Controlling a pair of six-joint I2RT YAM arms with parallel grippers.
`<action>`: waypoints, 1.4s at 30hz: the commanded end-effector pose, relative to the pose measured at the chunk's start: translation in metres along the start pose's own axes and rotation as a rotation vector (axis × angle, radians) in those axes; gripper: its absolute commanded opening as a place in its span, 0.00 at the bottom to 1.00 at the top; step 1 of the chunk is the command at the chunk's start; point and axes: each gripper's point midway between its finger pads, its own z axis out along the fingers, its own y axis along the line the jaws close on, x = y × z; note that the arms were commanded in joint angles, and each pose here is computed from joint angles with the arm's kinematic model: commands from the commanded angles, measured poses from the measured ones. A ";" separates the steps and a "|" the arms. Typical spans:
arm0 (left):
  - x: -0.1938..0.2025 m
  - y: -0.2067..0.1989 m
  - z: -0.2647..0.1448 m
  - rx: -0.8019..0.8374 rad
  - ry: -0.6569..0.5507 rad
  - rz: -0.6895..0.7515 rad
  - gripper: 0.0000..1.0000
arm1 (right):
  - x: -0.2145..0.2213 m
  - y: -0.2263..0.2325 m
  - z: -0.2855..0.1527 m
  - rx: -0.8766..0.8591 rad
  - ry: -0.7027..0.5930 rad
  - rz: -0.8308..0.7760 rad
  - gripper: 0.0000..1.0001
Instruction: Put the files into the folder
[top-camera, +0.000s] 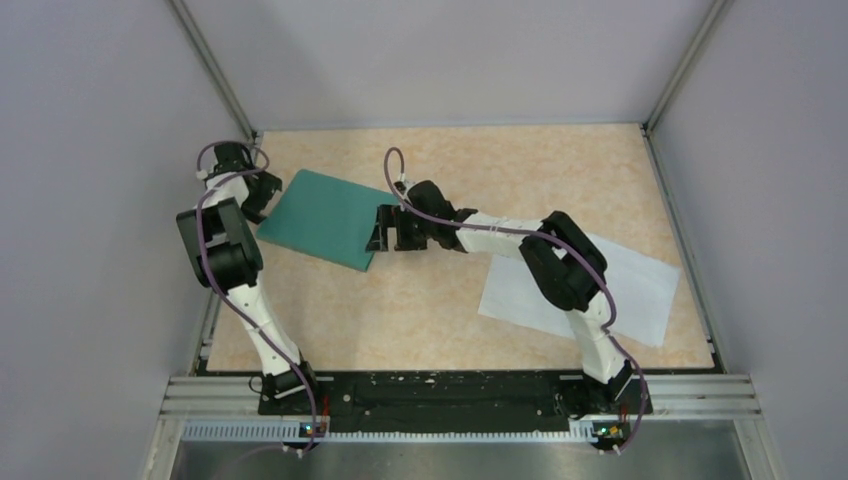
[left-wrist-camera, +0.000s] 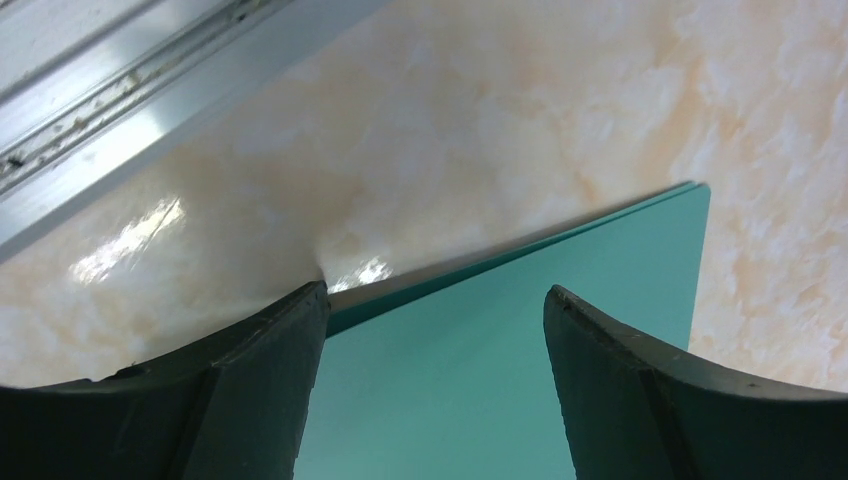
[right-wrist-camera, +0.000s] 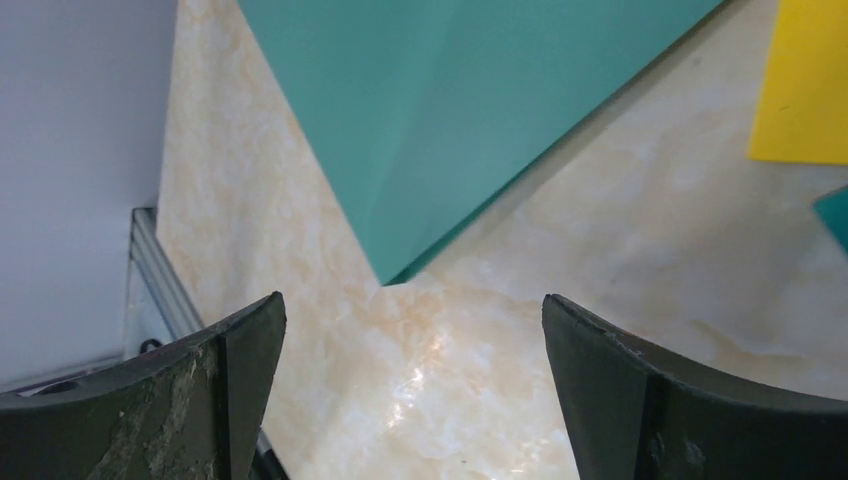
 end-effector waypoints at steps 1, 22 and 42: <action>0.024 0.027 -0.019 -0.100 0.068 -0.007 0.84 | -0.012 0.058 -0.007 -0.155 -0.050 0.086 0.97; 0.028 0.045 -0.027 -0.148 0.095 0.023 0.83 | 0.008 0.035 0.015 -0.126 -0.091 0.377 0.82; 0.032 0.049 -0.021 -0.151 0.115 0.025 0.82 | -0.002 0.035 0.036 -0.254 -0.110 0.465 0.74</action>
